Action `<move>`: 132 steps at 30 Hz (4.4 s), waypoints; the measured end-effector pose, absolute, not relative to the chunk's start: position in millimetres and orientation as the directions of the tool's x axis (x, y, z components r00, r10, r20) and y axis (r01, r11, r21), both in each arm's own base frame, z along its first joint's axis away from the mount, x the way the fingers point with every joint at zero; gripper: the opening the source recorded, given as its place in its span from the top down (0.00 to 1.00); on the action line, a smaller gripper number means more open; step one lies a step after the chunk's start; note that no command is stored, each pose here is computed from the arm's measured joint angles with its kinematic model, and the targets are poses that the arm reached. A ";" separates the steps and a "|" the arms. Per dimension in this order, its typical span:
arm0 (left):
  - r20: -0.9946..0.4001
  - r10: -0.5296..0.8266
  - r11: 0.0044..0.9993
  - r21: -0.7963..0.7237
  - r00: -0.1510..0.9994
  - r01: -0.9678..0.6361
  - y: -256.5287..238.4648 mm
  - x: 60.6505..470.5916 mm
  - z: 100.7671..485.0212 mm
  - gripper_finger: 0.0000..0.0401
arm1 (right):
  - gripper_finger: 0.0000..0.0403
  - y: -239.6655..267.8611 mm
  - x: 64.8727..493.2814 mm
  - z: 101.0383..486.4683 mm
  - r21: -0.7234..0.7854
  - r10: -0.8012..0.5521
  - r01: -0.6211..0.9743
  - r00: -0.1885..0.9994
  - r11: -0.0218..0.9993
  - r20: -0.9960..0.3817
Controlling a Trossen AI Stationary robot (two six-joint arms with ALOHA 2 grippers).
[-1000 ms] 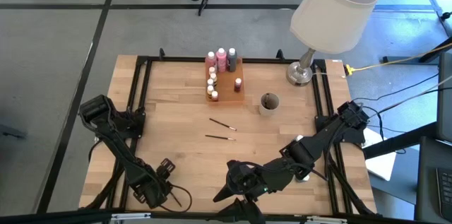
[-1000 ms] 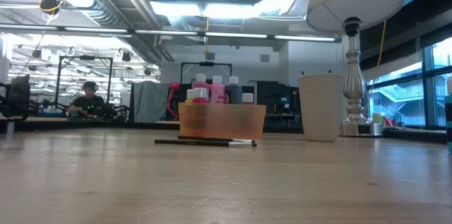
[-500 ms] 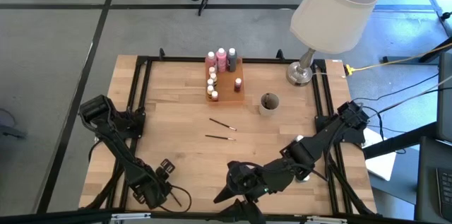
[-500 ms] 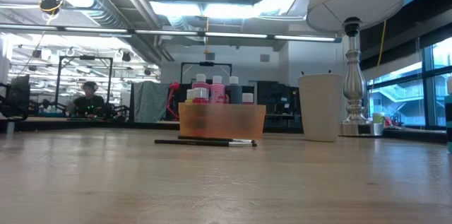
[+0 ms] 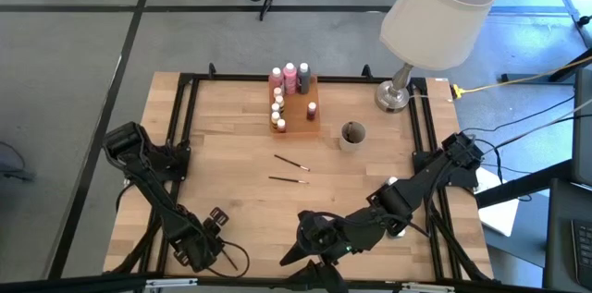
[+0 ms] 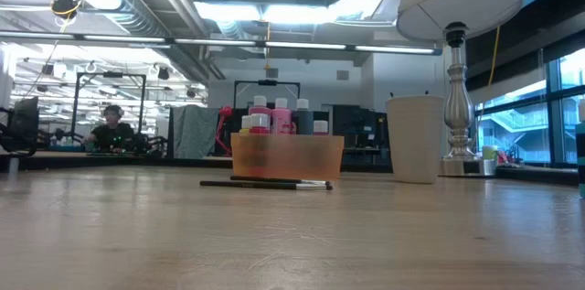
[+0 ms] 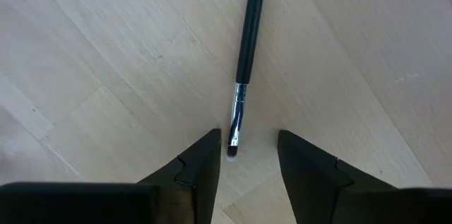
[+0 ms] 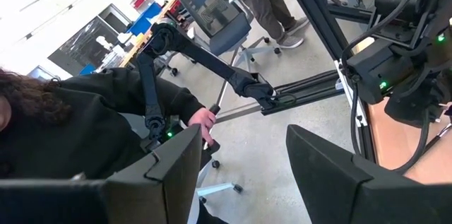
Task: Pick & Place Paint Supplies
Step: Put the black paint brush into the light brown cup
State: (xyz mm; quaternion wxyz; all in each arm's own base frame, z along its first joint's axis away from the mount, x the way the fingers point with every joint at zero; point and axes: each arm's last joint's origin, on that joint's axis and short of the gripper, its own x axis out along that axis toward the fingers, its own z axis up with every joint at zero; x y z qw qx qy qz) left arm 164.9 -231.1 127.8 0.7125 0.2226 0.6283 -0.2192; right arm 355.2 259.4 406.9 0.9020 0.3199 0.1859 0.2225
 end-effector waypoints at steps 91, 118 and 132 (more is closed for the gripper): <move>-0.989 -0.113 0.860 -0.051 0.091 0.508 -238.2 180.7 143.9 1.00 | 0.47 259.1 355.2 407.1 0.659 0.513 -0.278 0.836 0.699 -0.192; -0.990 -0.113 0.819 -0.045 0.085 0.572 -237.5 180.6 136.2 1.00 | 0.47 259.1 355.2 407.0 0.658 0.514 -0.278 0.836 0.700 -0.193; -0.991 -0.096 0.842 -0.030 0.095 0.538 -237.4 180.0 135.5 0.86 | 0.47 259.1 355.2 407.0 0.658 0.513 -0.277 0.836 0.700 -0.193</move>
